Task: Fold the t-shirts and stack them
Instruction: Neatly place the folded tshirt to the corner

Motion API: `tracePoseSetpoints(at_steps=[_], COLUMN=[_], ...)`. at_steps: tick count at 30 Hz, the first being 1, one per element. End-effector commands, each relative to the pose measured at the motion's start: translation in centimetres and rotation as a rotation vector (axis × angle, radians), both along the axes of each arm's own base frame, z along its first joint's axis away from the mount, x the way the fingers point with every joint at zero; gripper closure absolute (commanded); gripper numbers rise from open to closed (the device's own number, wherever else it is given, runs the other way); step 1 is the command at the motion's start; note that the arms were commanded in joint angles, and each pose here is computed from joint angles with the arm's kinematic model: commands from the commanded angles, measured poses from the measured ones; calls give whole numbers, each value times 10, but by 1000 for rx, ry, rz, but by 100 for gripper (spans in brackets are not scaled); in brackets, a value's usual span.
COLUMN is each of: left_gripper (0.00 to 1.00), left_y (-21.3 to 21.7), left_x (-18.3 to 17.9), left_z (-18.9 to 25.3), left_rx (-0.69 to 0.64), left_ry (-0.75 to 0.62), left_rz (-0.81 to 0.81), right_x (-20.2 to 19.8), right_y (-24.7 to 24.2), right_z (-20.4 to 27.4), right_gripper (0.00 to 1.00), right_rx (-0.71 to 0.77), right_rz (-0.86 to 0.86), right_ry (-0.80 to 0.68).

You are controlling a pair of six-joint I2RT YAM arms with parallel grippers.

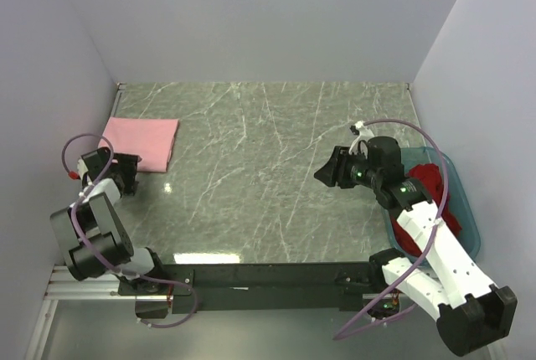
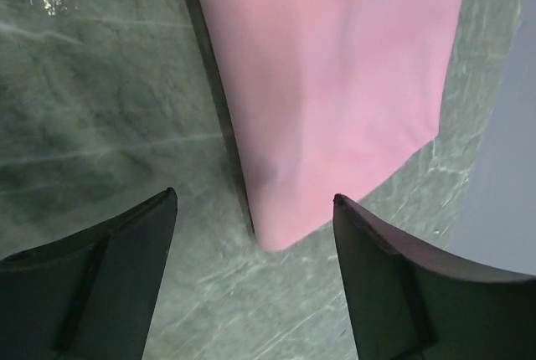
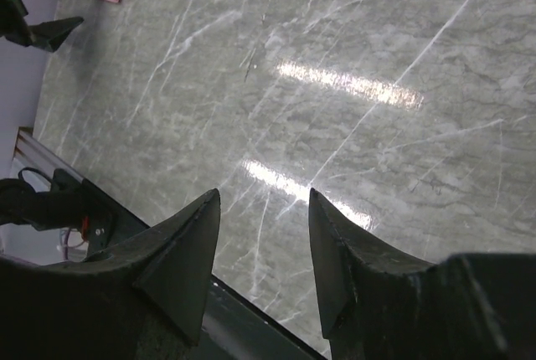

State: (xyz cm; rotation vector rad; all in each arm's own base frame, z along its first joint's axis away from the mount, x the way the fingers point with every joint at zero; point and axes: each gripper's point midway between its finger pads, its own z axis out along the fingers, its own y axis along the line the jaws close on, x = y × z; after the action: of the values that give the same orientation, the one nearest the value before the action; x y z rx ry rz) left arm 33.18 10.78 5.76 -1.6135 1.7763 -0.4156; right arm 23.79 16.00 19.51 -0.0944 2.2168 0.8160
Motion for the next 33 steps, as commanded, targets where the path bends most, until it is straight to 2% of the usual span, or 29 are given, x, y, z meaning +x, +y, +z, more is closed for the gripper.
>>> tracePoseSetpoints(at_steps=[1, 6, 10, 13, 18, 24, 29, 33], left_gripper=[20, 26, 38, 52, 63, 73, 88, 94], left_y=[5, 4, 7, 11, 18, 29, 43, 55], left_x=[17, 20, 26, 34, 47, 76, 101, 126], left_z=[1, -17, -23, -21, -24, -30, -30, -27], left_rx=[-43, -78, -89, -92, -111, -141, -135, -118], left_ry=[-108, -114, -110, -127, -141, -169, -173, -184], left_rz=[35, 54, 58, 59, 87, 96, 88, 69], right_x=[-2, -3, -2, -1, 1, 6, 10, 15], right_y=[4, -1, -2, -4, -7, -12, -11, -9], right_z=[4, 3, 8, 8, 10, 12, 11, 7], right_gripper=[46, 46, 43, 40, 39, 39, 40, 40], right_rx=[6, -21, -18, -26, -46, -76, -85, -88], right_rz=[41, 30, 19, 5, -7, -26, -33, -31], right_ry=[-49, -60, -72, -65, -64, -60, -44, -25])
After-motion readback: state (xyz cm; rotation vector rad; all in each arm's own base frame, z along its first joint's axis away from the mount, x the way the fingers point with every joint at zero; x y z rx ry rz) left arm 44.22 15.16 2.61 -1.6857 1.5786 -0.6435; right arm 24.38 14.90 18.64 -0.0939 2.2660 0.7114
